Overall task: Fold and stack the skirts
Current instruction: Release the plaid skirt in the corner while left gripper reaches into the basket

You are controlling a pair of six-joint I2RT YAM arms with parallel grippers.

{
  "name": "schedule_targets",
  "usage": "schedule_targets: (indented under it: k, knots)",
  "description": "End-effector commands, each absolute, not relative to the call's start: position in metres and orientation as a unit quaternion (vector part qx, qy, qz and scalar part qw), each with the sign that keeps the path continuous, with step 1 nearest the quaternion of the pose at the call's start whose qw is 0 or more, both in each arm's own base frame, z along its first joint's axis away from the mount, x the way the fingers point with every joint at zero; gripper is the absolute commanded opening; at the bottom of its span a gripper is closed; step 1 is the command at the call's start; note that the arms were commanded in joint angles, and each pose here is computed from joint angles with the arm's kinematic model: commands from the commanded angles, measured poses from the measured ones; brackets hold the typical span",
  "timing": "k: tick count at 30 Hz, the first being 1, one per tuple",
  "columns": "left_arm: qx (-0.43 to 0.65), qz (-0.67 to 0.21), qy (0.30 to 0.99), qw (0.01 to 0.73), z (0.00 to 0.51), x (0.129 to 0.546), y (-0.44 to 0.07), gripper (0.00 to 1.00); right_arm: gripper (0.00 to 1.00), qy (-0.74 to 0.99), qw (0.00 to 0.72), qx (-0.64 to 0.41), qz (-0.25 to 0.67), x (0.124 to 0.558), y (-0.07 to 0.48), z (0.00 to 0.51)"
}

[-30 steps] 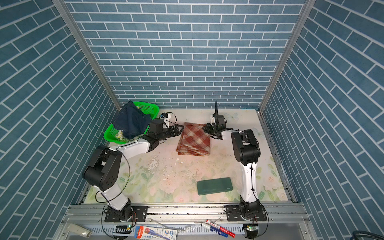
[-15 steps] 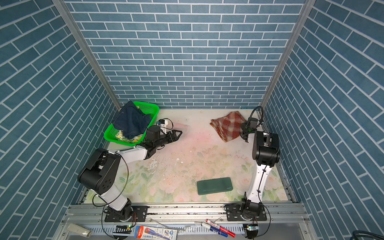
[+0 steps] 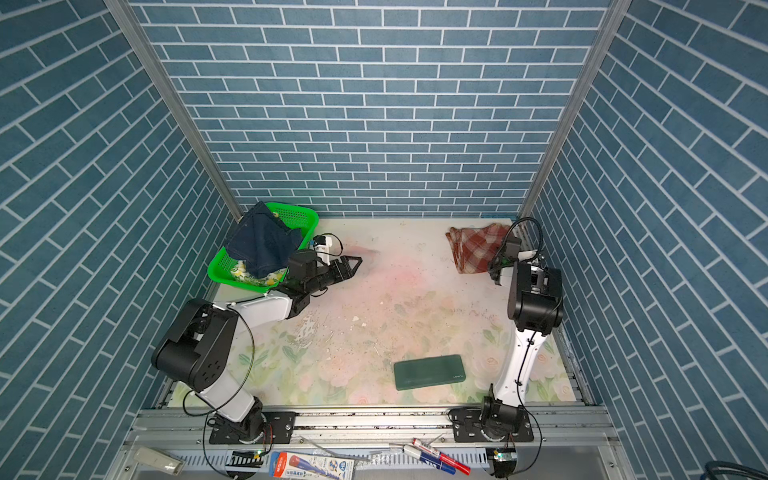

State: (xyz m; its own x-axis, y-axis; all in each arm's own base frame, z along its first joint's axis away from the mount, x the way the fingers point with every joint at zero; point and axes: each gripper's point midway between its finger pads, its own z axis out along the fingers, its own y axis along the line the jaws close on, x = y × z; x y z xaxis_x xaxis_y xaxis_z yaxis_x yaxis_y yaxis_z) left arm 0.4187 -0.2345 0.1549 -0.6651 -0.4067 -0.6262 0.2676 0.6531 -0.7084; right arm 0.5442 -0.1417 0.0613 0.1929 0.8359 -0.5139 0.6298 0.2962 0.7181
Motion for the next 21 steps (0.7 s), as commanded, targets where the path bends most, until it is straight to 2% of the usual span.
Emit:
schedule_targets:
  k: [1,13,14,17,19,21]
  knots:
    - [-0.043,-0.423,0.804,0.416,0.168,0.422,-0.234,0.78,0.0,0.565,0.522,0.631,0.101,0.543,-0.159,0.07]
    - [-0.056,-0.404,0.813,0.415,0.17,0.426,-0.225,0.77,0.0,0.57,0.502,0.639,0.12,0.564,-0.153,0.069]
    - [-0.056,-0.404,0.813,0.415,0.171,0.426,-0.225,0.77,0.08,0.575,0.498,0.638,0.12,0.563,-0.151,0.066]
    - [-0.055,-0.405,0.809,0.422,0.177,0.425,-0.223,0.77,0.43,0.586,0.486,0.639,0.113,0.552,-0.149,0.061]
    - [-0.044,-0.397,0.809,0.432,0.186,0.423,-0.222,0.78,0.6,0.602,0.474,0.631,0.12,0.545,-0.142,0.059]
    - [-0.033,-0.369,0.82,0.436,0.194,0.423,-0.216,0.79,0.71,0.618,0.46,0.627,0.118,0.533,-0.136,0.056]
